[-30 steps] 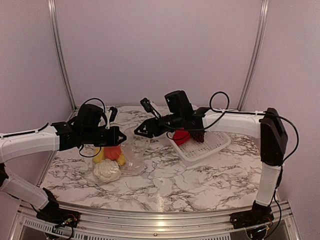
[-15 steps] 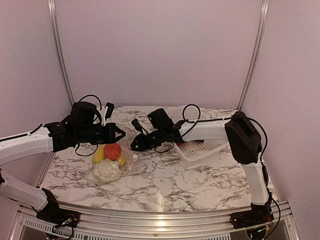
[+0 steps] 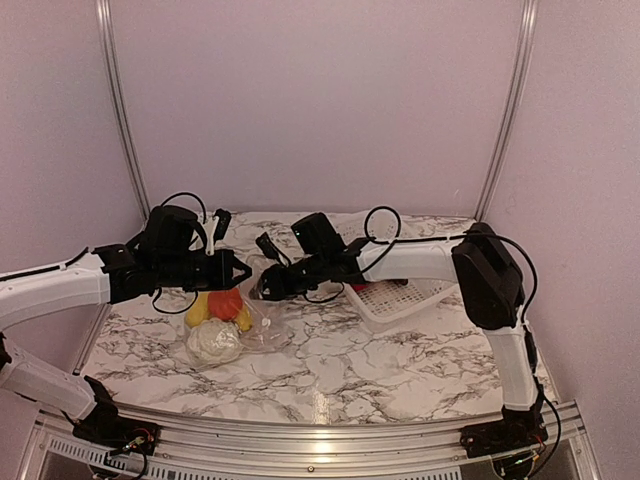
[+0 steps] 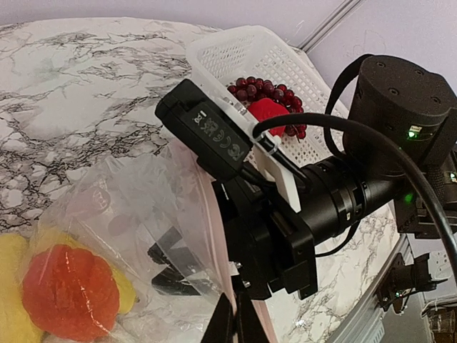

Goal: Open the zip-top bag and remove the fake food

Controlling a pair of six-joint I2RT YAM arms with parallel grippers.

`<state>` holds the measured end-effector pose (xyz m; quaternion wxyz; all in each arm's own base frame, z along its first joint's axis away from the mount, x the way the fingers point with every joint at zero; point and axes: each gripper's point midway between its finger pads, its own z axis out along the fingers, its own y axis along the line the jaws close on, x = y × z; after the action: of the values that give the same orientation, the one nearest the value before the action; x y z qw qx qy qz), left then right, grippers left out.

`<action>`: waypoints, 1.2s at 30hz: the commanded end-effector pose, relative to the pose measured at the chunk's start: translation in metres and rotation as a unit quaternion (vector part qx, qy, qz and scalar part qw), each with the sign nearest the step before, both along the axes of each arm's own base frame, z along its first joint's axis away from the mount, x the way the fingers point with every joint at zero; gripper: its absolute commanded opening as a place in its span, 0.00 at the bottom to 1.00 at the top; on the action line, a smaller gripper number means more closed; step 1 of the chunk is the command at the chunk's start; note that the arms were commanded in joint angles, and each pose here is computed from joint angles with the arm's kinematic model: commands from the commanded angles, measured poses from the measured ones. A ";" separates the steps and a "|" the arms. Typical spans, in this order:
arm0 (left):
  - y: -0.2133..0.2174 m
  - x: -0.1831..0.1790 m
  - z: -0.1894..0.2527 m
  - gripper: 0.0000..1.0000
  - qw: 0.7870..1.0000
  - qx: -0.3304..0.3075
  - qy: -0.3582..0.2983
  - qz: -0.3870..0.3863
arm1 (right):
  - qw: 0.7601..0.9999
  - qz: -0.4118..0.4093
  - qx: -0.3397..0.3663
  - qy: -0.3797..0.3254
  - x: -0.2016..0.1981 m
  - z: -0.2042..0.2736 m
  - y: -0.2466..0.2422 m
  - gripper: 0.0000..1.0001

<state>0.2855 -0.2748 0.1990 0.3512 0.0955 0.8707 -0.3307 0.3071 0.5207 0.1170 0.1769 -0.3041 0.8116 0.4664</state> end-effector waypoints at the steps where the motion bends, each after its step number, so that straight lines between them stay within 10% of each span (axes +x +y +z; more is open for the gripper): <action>1: -0.003 0.002 0.003 0.00 1.000 -0.002 -0.005 -0.004 | 0.998 0.033 0.053 -0.012 -0.015 0.047 0.011 0.29; 28: -0.031 -0.033 0.068 0.00 0.979 -0.156 -0.066 -0.114 | 0.996 -0.036 0.061 0.059 0.012 -0.015 0.037 0.53; 36: -0.036 -0.037 0.063 0.00 0.977 -0.154 -0.056 -0.132 | 0.995 -0.039 0.078 0.049 0.013 0.000 0.048 0.76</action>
<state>0.2600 -0.2992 0.2259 0.3440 0.1356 0.8128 -0.4502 0.3080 0.5637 0.1137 0.1583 -0.2550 0.7824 0.5456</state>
